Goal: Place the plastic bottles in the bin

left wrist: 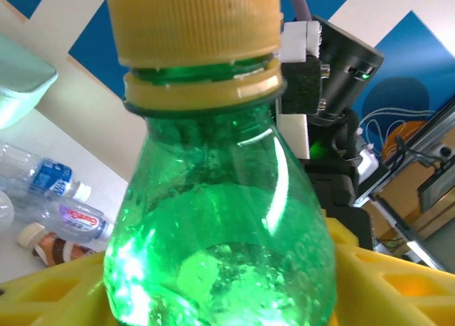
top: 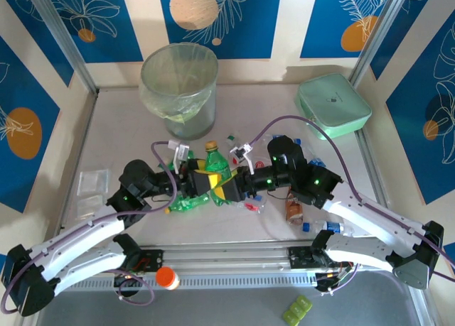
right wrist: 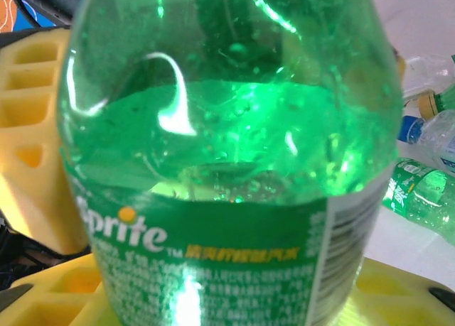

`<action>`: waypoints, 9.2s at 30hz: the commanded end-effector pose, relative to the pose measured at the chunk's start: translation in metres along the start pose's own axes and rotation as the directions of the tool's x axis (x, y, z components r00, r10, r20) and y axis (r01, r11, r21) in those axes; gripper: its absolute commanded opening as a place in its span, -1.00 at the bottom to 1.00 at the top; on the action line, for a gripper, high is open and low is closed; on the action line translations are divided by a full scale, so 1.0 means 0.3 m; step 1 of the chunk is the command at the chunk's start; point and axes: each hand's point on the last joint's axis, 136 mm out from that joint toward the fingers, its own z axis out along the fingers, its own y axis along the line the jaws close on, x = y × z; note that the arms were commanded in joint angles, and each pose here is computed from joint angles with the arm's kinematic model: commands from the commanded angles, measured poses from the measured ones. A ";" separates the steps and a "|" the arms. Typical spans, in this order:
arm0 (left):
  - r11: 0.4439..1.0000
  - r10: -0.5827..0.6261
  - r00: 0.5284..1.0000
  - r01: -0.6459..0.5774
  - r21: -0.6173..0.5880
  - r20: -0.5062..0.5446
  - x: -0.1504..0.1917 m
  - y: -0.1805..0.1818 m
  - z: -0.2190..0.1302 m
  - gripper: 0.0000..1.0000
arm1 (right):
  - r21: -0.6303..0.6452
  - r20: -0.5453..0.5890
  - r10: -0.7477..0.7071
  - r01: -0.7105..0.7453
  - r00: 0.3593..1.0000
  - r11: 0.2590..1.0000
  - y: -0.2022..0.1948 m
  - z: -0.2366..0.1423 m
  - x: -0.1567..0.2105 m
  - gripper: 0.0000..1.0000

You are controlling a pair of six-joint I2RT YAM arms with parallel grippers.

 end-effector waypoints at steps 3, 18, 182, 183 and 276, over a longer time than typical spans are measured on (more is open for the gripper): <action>0.995 0.043 0.999 -0.045 0.092 0.018 -0.023 -0.068 0.017 0.20 | -0.016 -0.015 0.010 -0.010 1.000 1.000 0.001 0.006 0.016 0.06; 0.999 0.027 0.998 -0.025 -0.045 0.051 -0.071 -0.016 0.016 -0.11 | 0.067 0.018 -0.010 0.009 1.000 0.998 -0.027 -0.045 0.017 0.78; 0.751 -0.012 0.989 -0.090 -0.654 -0.150 -0.033 0.308 -0.353 0.78 | 0.815 -0.501 0.432 0.242 0.750 0.526 -0.709 -0.028 0.617 0.37; 0.750 -0.012 0.989 -0.091 -0.655 -0.150 -0.033 0.308 -0.353 0.78 | 0.814 -0.505 0.432 0.247 0.747 0.525 -0.709 -0.025 0.621 0.36; 0.941 0.138 0.990 -0.138 -0.310 -0.024 -0.245 0.011 0.039 -0.02 | 0.097 0.274 0.070 -0.100 0.959 0.990 0.012 -0.331 -0.035 0.96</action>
